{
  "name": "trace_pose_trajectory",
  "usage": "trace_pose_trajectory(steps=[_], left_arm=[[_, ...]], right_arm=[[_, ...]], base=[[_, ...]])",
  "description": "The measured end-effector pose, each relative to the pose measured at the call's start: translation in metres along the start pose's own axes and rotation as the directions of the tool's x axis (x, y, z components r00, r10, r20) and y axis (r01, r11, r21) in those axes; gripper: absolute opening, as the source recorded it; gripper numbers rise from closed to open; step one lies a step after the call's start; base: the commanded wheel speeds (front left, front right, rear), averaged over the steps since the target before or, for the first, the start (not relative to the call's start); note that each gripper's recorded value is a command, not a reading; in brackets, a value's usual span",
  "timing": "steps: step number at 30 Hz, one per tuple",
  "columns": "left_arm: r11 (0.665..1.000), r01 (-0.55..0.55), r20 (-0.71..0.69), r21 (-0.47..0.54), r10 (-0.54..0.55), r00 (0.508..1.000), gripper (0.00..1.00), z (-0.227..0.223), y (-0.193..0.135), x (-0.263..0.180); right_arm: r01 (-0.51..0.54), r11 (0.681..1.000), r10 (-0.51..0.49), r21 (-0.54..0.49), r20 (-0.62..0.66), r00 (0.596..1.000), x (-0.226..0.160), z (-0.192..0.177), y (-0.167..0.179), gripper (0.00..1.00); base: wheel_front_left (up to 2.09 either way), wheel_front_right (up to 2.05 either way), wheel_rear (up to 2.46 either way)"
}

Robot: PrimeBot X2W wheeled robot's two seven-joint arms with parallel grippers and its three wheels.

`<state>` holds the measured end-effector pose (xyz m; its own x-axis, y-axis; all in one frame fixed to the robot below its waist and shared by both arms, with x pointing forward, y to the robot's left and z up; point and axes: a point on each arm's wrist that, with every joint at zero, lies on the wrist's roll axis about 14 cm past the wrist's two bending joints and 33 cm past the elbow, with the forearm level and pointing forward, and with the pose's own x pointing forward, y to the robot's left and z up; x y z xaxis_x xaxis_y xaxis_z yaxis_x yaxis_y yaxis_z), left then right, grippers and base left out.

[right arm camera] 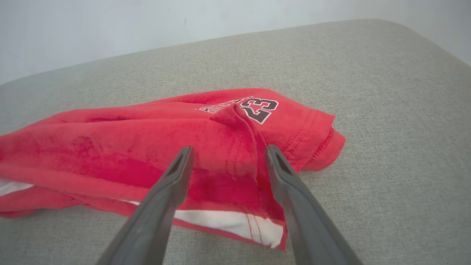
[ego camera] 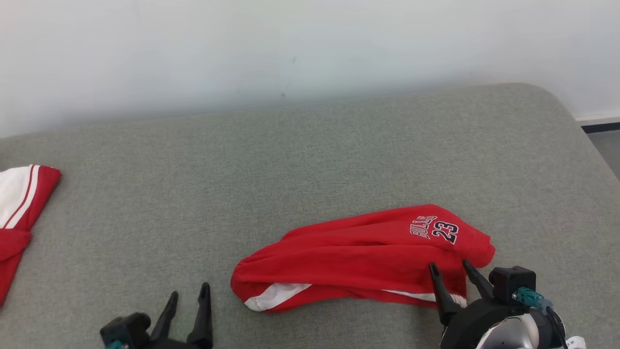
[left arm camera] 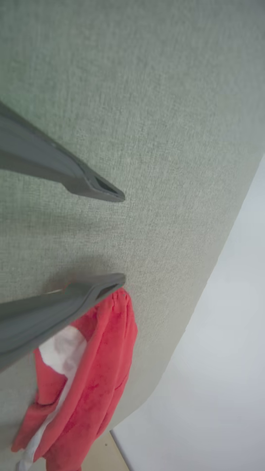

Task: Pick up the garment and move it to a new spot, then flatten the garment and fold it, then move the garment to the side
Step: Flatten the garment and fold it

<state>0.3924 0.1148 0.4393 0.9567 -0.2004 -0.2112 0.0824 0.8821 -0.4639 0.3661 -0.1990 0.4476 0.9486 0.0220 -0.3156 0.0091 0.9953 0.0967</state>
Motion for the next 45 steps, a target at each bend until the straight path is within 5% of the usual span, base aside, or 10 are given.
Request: trace_pose_trajectory(steps=[8, 9, 10, 12, 13, 25, 36, 37, 38, 45], left_arm=[[0.998, -0.049, 0.104, 0.042, 0.044, 0.994, 1.0, 0.011, 0.013, -0.033], [0.998, -0.052, 0.107, 0.045, 0.047, 0.993, 1.0, 0.01, 0.014, -0.036], [0.997, -0.055, 0.11, 0.045, 0.049, 0.993, 1.0, 0.01, 0.015, -0.038], [0.997, -0.058, 0.12, 0.042, 0.052, 0.991, 1.0, 0.011, 0.016, -0.04], [0.997, -0.062, 0.125, 0.046, 0.056, 0.991, 1.0, 0.012, 0.017, -0.04], [0.994, -0.103, 0.156, 0.039, 0.096, 0.983, 1.0, 0.015, 0.03, -0.047], [0.991, -0.133, 0.159, 0.017, 0.129, 0.979, 1.0, 0.016, 0.043, -0.039], [0.99, -0.137, 0.157, 0.018, 0.133, 0.979, 1.0, 0.015, 0.045, -0.039], [0.99, -0.143, 0.156, 0.017, 0.139, 0.978, 1.0, 0.015, 0.046, -0.038], [0.984, -0.179, 0.144, 0.021, 0.175, 0.974, 1.0, 0.011, 0.058, -0.035]], right_arm=[[-0.024, 1.0, 0.023, -0.015, -0.033, 0.999, 0.011, -0.002, 0.008, 1.0], [-0.027, 0.999, 0.026, -0.018, -0.034, 0.999, 0.013, -0.001, 0.01, 0.83], [-0.027, 0.999, 0.026, -0.019, -0.033, 0.999, 0.015, 0.001, 0.01, 0.49], [-0.029, 0.999, 0.028, -0.02, -0.024, 0.999, 0.019, 0.005, 0.01, 0.01], [-0.027, 0.999, 0.027, -0.024, -0.021, 0.999, 0.021, 0.006, 0.01, 0.0], [0.01, 0.999, -0.004, -0.041, 0.126, 0.992, 0.055, 0.075, 0.004, 0.0], [0.002, 0.999, 0.001, -0.041, 0.071, 0.997, 0.125, 0.104, 0.007, 0.0], [0.0, 0.999, 0.003, -0.038, 0.073, 0.997, 0.131, 0.105, 0.008, 0.13], [-0.002, 0.999, 0.005, -0.045, 0.074, 0.997, 0.137, 0.106, 0.01, 1.0], [-0.062, 0.998, 0.062, 0.002, 0.027, 0.998, 0.165, 0.092, 0.035, 1.0]], base=[[0.0, 0.0, 0.0], [0.0, 0.0, 0.0], [0.0, 0.0, 0.0], [0.0, 0.0, 0.0], [0.0, 0.0, 0.0], [0.0, 0.0, 0.0], [0.0, 0.0, 0.0], [0.0, 0.0, 0.0], [0.0, 0.0, 0.0], [0.0, 0.0, 0.0]])
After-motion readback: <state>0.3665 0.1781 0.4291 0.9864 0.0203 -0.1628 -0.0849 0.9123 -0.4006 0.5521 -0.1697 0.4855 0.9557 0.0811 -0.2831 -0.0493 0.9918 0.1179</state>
